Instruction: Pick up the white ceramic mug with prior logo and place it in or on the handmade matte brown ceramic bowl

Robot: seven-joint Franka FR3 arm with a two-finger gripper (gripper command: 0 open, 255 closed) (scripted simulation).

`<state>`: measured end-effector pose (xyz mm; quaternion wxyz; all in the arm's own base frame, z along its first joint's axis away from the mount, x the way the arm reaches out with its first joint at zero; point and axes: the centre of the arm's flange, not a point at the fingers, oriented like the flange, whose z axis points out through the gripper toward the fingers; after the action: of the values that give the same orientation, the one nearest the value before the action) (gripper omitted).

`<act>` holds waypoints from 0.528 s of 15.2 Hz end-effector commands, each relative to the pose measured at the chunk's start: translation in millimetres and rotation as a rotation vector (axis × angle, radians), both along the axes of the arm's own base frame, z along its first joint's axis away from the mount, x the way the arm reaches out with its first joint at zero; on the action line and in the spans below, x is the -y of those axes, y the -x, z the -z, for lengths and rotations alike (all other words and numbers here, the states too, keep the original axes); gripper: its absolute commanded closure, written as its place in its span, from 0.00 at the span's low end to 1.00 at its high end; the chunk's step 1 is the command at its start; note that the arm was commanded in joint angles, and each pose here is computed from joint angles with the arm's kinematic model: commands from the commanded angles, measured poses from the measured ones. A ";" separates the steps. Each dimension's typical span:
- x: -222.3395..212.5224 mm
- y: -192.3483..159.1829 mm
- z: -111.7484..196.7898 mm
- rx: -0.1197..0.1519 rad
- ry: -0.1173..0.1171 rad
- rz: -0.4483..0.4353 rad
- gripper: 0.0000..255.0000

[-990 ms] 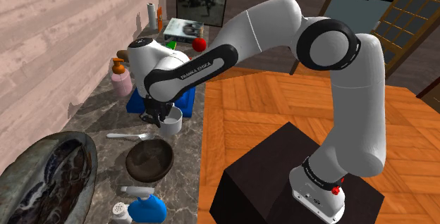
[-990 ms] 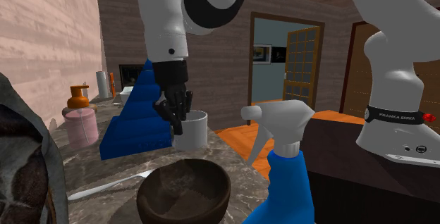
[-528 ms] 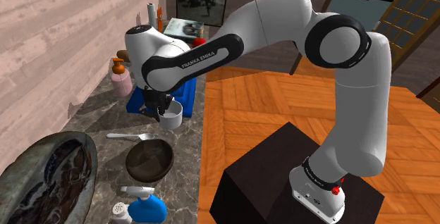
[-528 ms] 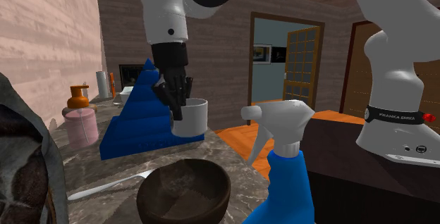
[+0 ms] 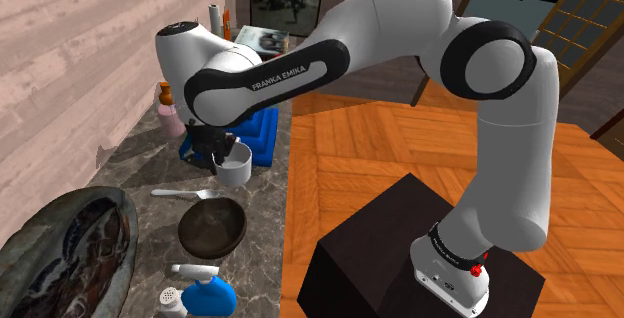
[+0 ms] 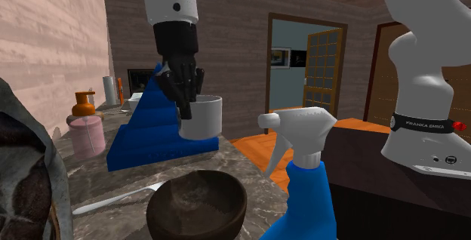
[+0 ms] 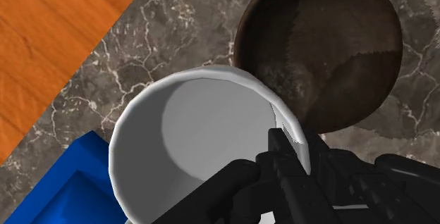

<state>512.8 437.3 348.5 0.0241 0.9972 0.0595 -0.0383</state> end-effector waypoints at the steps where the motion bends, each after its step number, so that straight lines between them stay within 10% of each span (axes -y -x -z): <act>1: -19.9 14.4 -4.2 0.000 0.000 0.001 1.00; 8: -83.0 55.2 -12.4 0.000 0.000 0.001 1.00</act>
<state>461.5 514.9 362.6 0.0241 0.9972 0.0597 -0.0385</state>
